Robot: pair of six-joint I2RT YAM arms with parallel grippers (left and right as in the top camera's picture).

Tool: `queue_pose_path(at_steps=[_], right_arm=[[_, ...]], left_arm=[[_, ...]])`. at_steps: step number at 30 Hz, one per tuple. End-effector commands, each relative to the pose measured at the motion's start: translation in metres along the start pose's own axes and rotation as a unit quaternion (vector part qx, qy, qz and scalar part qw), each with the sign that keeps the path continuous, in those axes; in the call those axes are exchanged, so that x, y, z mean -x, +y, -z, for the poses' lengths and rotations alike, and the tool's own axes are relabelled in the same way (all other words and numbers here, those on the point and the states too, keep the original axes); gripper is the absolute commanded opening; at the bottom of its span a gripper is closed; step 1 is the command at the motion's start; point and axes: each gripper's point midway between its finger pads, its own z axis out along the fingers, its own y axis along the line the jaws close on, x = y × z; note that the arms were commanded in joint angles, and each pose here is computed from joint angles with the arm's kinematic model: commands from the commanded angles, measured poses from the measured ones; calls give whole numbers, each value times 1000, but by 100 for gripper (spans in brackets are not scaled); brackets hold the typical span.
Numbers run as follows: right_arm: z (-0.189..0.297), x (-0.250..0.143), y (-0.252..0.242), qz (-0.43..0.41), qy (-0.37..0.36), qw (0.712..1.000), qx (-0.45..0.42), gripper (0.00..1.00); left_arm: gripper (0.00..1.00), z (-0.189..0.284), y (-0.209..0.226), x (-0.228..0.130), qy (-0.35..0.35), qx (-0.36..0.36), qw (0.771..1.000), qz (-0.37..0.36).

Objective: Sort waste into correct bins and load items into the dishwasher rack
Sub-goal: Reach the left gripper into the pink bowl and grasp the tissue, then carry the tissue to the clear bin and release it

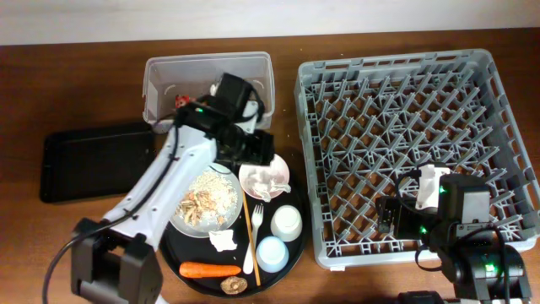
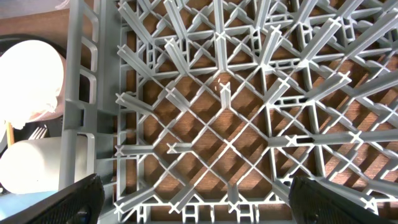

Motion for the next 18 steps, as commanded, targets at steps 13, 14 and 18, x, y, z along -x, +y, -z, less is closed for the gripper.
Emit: queue_pose_path(at_steps=[13, 14, 18], right_arm=[[3, 4, 3, 1, -7, 1000, 5, 98], [3, 4, 3, 1, -7, 1000, 5, 98], [3, 4, 3, 1, -7, 1000, 5, 98]], left_arm=[[46, -100, 5, -60, 172, 39, 983, 48], [31, -100, 4, -60, 172, 38, 983, 46], [0, -96, 6, -51, 161, 36, 985, 52]])
